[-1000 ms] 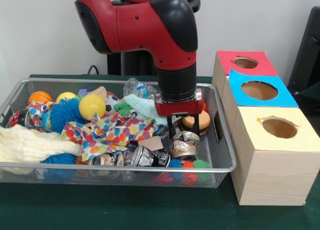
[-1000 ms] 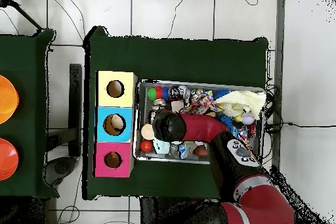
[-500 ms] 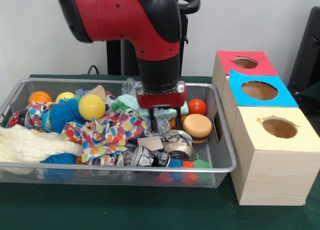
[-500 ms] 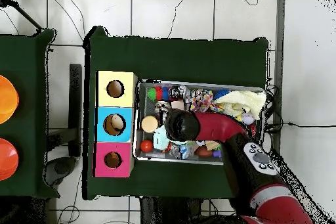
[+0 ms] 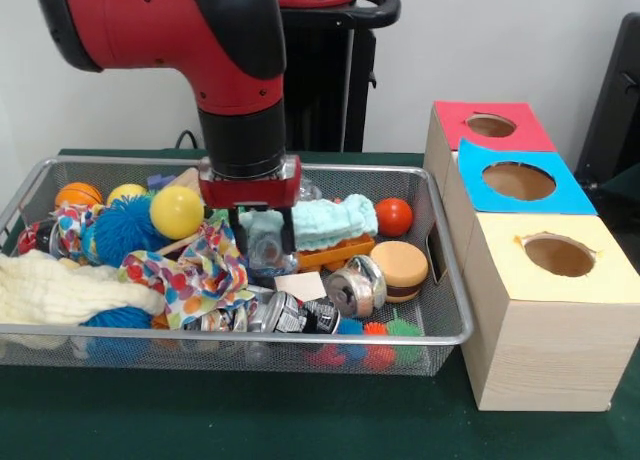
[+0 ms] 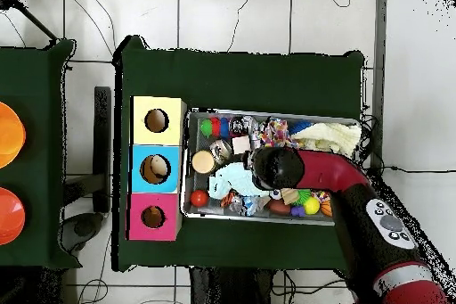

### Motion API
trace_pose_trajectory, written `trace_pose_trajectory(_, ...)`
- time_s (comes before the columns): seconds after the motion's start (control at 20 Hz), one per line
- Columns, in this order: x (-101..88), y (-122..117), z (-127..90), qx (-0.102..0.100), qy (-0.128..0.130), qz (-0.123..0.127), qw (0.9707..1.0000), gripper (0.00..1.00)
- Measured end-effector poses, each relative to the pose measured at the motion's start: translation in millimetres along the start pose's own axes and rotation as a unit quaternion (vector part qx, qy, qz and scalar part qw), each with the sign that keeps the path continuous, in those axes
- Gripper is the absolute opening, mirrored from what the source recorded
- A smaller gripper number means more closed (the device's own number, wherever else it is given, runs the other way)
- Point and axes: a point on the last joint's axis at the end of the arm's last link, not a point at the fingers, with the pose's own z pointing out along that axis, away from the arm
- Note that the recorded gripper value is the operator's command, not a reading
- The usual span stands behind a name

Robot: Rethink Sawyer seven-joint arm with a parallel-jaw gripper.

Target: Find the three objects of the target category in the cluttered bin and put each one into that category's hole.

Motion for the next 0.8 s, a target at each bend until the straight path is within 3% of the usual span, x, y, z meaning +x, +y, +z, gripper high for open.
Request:
trace_pose_trajectory(0.2, -7.2, -8.4, -2.4, 0.002, 0.001, -0.006, 1.0, 1.0)
trace_pose_trajectory(0.8, 0.8, -31.5, 6.1, 0.005, 0.027, -0.027, 0.9993, 1.0)
